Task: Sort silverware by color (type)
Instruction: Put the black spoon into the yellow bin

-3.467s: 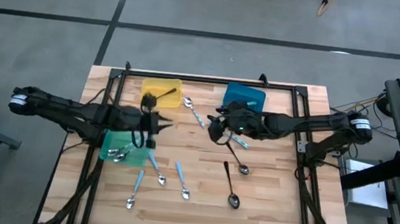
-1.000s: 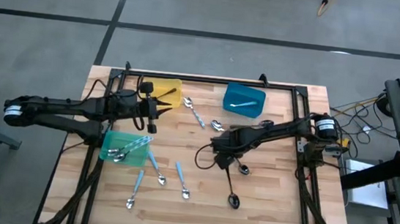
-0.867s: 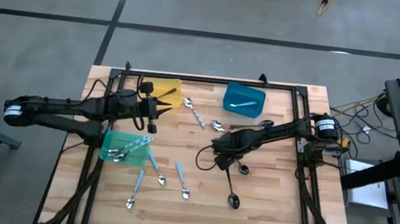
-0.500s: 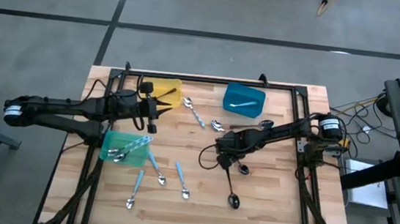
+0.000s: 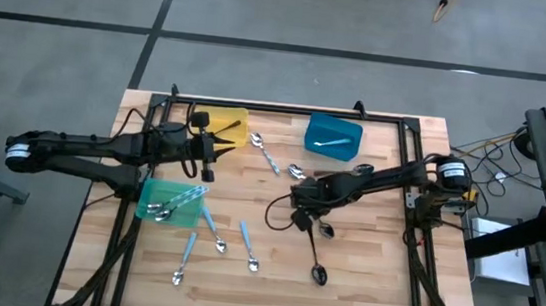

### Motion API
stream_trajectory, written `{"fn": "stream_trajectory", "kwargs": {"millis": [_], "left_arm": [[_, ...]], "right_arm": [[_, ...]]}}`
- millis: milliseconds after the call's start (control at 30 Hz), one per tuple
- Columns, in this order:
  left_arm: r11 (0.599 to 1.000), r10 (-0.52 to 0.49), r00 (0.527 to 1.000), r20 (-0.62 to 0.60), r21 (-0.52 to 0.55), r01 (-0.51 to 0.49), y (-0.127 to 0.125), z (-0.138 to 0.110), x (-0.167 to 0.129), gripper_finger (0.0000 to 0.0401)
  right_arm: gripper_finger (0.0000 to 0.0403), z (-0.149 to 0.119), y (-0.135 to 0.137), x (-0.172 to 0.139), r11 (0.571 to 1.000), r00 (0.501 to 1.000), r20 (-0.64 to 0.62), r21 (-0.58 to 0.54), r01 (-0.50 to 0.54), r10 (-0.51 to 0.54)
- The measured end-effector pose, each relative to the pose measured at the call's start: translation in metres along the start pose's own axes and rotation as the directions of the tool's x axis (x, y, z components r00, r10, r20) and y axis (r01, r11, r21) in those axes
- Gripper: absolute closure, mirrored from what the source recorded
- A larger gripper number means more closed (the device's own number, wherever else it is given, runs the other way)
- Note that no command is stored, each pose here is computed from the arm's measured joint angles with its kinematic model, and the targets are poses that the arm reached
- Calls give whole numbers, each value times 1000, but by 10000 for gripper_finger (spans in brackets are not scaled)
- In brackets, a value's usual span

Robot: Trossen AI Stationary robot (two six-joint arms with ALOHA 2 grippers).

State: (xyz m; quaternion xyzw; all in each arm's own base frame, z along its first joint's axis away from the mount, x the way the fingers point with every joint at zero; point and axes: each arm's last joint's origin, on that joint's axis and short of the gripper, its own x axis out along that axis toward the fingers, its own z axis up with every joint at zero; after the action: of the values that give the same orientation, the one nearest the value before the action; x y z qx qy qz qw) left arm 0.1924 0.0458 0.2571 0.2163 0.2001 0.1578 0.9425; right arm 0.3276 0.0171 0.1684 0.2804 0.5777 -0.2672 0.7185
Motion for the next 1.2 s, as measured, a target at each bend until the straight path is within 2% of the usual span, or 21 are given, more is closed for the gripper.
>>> {"fn": "stream_trajectory", "kwargs": {"millis": [500,833,1200], "left_arm": [[1000,0,1000,2,0,0,0,0,0,362],[1000,3,1000,7,-2,-3,0,1,0,362],[1000,3,1000,7,-19,-3,0,0,0,362]], "right_arm": [[391,24,14,-25,997,990,132,-65,-36,45],[395,42,19,-31,985,961,241,-139,-107,138],[394,50,12,-29,981,963,202,-122,-154,176]]}}
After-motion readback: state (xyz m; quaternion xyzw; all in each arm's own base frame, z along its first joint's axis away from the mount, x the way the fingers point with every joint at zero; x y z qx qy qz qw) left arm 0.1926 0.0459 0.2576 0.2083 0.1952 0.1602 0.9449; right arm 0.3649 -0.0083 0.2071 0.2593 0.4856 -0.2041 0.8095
